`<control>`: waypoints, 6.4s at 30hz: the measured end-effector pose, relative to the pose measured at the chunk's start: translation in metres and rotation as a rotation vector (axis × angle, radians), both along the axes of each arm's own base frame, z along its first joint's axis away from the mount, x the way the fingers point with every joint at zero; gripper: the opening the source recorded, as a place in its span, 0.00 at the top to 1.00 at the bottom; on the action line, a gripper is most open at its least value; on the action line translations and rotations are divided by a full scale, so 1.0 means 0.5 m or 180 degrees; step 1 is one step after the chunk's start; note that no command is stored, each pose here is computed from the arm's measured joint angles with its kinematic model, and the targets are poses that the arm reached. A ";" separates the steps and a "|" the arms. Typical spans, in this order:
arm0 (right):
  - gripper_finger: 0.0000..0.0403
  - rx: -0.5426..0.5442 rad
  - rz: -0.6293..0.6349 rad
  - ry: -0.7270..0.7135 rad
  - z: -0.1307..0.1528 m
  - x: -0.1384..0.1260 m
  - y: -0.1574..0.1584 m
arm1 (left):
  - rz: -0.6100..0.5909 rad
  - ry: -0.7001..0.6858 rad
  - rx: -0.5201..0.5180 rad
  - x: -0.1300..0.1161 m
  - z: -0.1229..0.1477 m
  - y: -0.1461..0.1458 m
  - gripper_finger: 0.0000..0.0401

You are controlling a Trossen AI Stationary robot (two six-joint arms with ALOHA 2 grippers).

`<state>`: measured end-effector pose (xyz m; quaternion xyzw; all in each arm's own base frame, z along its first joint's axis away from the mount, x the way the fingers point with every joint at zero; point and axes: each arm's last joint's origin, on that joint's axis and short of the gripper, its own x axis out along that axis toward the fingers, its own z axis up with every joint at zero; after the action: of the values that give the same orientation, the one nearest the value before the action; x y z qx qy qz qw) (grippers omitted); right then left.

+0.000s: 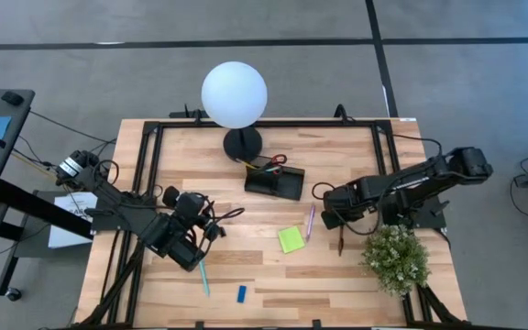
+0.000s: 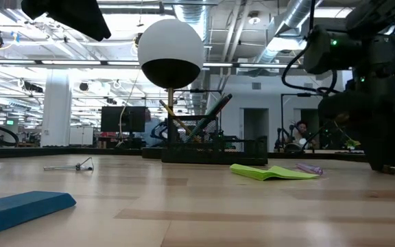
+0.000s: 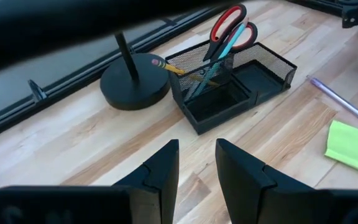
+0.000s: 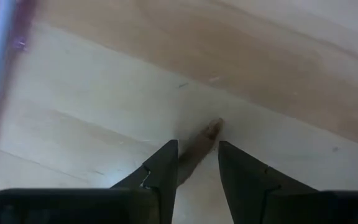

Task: Pick and place office supplies into organizer
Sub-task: Put the black pen into the desk organizer, then put the light blue mechanical pencil into the desk organizer

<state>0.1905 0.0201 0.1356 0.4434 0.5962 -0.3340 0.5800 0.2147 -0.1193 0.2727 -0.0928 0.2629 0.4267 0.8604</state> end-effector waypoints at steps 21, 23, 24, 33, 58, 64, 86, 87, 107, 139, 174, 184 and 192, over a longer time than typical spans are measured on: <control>0.83 -0.0187 0.0831 -0.0076 -0.006 0.019 0.000 | 0.0003 -0.0004 -0.0005 0.000 0.000 0.000 0.75; 0.85 -0.0247 0.0915 -0.0179 -0.002 0.028 0.000 | 0.0011 -0.0013 -0.0013 0.000 0.000 0.000 0.75; 0.85 -0.0312 0.0941 -0.0285 0.000 0.037 -0.001 | 0.0013 -0.0016 -0.0015 0.000 0.000 0.000 0.75; 0.86 -0.0457 0.1389 -0.0948 0.009 0.073 0.002 | 0.0040 -0.0037 -0.0063 0.000 0.000 0.000 0.75; 0.86 -0.0479 0.1232 0.0010 0.042 0.034 0.048 | 0.0089 -0.0117 -0.0111 0.001 0.000 -0.001 0.75; 0.86 -0.0452 0.1198 0.0097 0.026 0.021 0.045 | 0.0074 -0.0147 -0.0129 0.003 0.000 -0.002 0.75; 0.86 -0.0404 0.1211 -0.0002 0.021 0.024 0.047 | 0.0077 -0.0150 -0.0123 0.003 0.000 -0.002 0.75; 0.86 -0.0404 0.1212 0.0007 0.021 0.023 0.047 | 0.0077 -0.0150 -0.0123 0.003 0.000 -0.002 0.75; 0.79 -0.0516 0.1762 0.0245 -0.016 0.041 0.066 | 0.0099 -0.0191 -0.0157 0.004 0.000 -0.003 0.75; 0.94 -0.2199 0.2317 -0.2320 0.138 0.098 0.081 | 0.0083 -0.0258 -0.0120 0.007 0.002 -0.004 0.75; 0.94 -0.4228 0.2114 -0.4218 0.060 0.337 -0.264 | 0.0059 -0.0333 -0.0046 0.010 0.004 -0.005 0.75; 0.82 -0.4033 0.1936 -0.4216 0.049 0.358 -0.285 | 0.0058 -0.0321 -0.0060 0.010 0.003 -0.005 0.75; 0.75 -0.4019 0.1945 -0.4180 0.048 0.357 -0.285 | 0.0058 -0.0322 -0.0061 0.010 0.003 -0.005 0.75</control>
<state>0.3692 -0.1225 0.1595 -0.0267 -0.0476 -0.1129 0.9921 0.2195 -0.1219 0.2743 -0.1250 0.2223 0.4267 0.8677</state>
